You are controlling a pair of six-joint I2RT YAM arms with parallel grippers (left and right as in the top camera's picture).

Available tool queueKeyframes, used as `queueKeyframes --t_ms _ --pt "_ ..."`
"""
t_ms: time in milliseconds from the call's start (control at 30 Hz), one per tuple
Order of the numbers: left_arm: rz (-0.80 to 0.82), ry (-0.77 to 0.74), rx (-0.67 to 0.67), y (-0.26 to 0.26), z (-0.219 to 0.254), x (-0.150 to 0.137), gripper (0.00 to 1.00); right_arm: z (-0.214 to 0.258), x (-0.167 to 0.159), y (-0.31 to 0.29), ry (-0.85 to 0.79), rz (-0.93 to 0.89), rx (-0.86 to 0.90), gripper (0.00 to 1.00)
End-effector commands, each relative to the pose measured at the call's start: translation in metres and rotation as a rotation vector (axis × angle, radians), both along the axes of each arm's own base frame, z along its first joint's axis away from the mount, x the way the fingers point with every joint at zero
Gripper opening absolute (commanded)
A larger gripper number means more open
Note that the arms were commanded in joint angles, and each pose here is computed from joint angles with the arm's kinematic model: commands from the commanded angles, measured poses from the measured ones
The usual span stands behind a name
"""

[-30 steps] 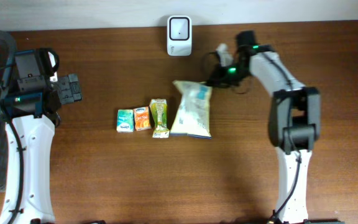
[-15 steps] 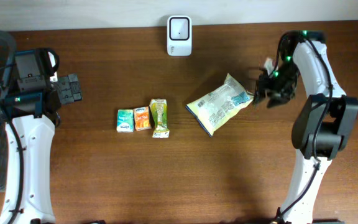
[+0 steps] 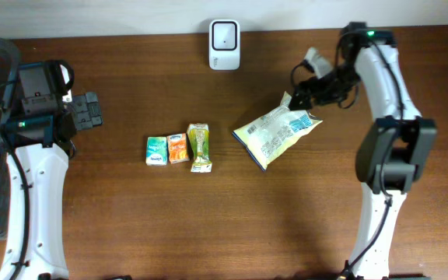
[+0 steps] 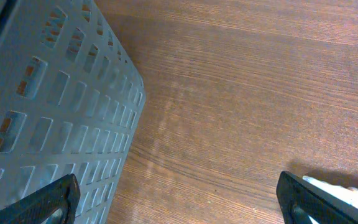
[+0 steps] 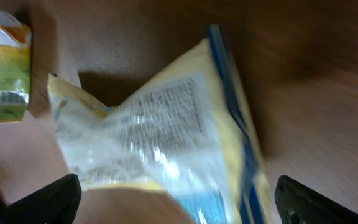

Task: Scan the item barcode
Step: 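Drag the snack bag rightward and lift it with the right gripper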

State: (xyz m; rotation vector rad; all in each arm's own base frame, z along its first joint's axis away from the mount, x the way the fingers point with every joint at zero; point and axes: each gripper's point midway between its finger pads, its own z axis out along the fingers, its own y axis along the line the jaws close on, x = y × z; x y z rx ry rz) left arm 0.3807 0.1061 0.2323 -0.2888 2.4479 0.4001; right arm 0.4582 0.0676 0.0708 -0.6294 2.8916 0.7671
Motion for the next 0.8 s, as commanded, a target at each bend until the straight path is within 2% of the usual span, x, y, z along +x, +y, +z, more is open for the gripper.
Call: queueKeyframes --t_ms 0,233,533,600,667,733,767 --pt "0.017 -0.029 0.002 0.002 0.010 -0.002 0.99 -0.024 -0.007 0.028 0.035 0.082 0.036 0.99" --pt "0.017 -0.029 0.001 0.002 0.010 -0.002 0.99 -0.057 -0.019 0.046 0.131 0.087 -0.025 0.99" --pt "0.017 -0.030 0.002 0.002 0.010 -0.002 0.99 -0.102 -0.046 0.055 0.256 0.095 -0.037 0.56" --pt "0.017 -0.029 0.001 0.002 0.010 -0.002 0.99 -0.102 -0.045 0.055 0.262 0.075 -0.040 0.43" --pt "0.017 -0.029 0.002 0.002 0.010 -0.002 0.99 -0.100 -0.044 0.056 0.268 0.053 -0.035 0.14" --pt "0.017 -0.029 0.001 0.002 0.010 -0.002 0.99 -0.096 -0.044 0.062 0.274 0.047 0.009 0.04" --pt "0.017 -0.030 0.002 0.002 0.010 -0.002 0.99 -0.091 -0.044 0.068 0.280 0.040 0.047 0.04"
